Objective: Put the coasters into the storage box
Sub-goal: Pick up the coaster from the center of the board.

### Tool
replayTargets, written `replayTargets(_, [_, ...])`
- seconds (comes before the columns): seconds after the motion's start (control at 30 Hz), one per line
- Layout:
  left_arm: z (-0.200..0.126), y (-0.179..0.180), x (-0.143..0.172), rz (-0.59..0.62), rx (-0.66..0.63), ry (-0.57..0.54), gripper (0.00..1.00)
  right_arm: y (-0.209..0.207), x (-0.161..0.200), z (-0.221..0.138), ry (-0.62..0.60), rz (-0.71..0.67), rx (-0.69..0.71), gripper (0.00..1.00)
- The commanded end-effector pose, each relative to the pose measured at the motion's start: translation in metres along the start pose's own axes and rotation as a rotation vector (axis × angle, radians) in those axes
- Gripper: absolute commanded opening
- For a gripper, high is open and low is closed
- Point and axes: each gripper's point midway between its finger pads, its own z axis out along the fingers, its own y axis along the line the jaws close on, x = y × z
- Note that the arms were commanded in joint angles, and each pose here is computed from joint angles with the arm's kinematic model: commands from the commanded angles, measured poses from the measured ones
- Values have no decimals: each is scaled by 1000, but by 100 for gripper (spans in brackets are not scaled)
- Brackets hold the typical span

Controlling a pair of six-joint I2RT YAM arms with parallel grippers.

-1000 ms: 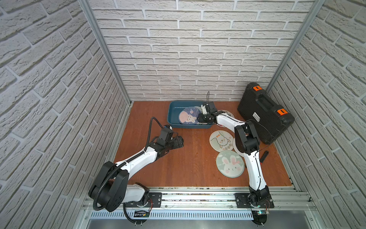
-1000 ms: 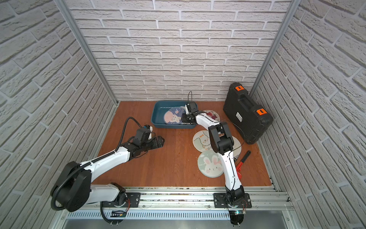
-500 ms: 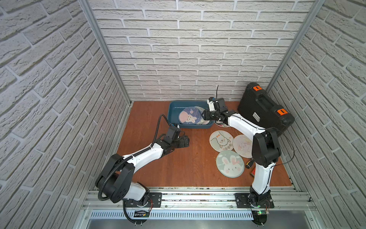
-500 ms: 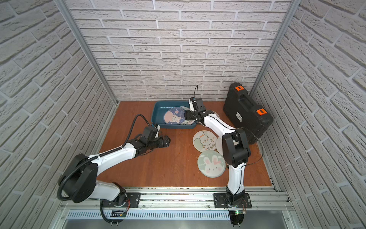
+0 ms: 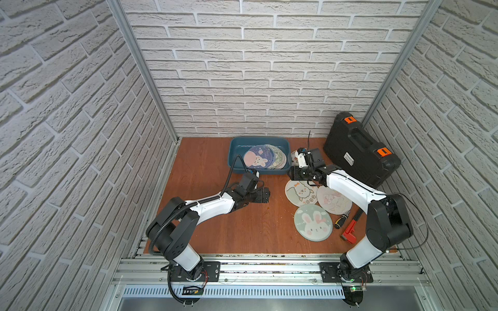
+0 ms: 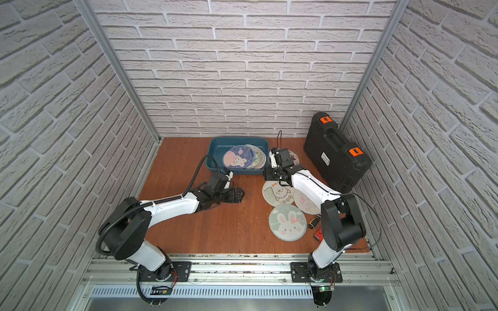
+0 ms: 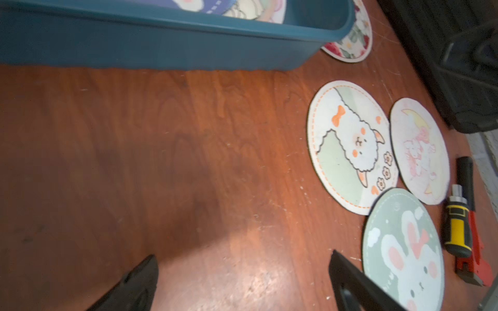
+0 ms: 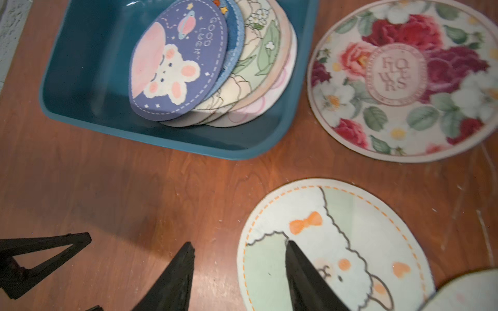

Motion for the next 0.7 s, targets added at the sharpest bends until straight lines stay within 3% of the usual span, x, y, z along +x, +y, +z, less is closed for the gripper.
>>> replayTargets(0.0, [14, -28, -13, 50, 69, -28, 98, -23, -2, -20, -45, 33, 65, 55])
replayTargets(0.27, [56, -67, -2, 136, 82, 53, 98, -78, 14, -19, 6, 137, 144, 59])
replayTargets(0.67, [98, -86, 14, 159, 50, 114, 98, -111, 32, 38, 122, 272, 114, 60])
